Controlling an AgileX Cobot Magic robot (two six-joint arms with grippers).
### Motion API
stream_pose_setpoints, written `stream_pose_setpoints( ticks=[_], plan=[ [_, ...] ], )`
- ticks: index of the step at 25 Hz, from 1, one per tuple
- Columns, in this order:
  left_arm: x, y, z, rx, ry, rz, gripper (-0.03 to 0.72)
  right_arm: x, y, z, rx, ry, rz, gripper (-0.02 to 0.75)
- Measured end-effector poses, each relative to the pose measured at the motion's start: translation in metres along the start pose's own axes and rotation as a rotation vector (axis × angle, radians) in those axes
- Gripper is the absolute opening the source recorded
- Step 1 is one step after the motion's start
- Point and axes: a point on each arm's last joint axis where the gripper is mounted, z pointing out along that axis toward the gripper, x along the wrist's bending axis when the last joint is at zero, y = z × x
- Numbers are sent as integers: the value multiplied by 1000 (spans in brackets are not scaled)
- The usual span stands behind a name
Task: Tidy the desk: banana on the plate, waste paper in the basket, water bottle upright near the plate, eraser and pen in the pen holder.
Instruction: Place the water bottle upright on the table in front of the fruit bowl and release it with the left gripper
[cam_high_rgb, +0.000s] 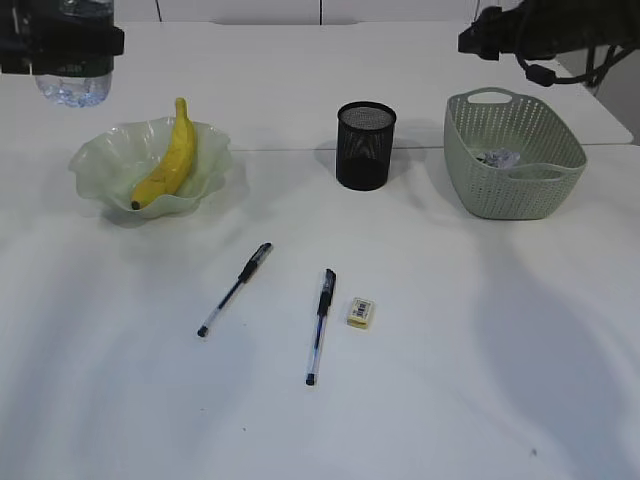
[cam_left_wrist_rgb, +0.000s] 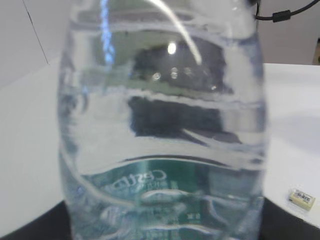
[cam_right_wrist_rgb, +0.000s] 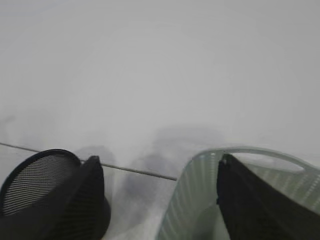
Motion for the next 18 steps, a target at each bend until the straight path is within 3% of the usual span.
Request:
stream_pose_setpoints(
  ticks=[7, 18],
  plan=[
    [-8, -23, 1, 14, -9, -25, 380, -20, -28, 8, -48, -206, 62, 528],
    [-4, -32, 3, 4, 7, -48, 380, -55, -61, -3, -173, -655, 70, 528]
  ],
)
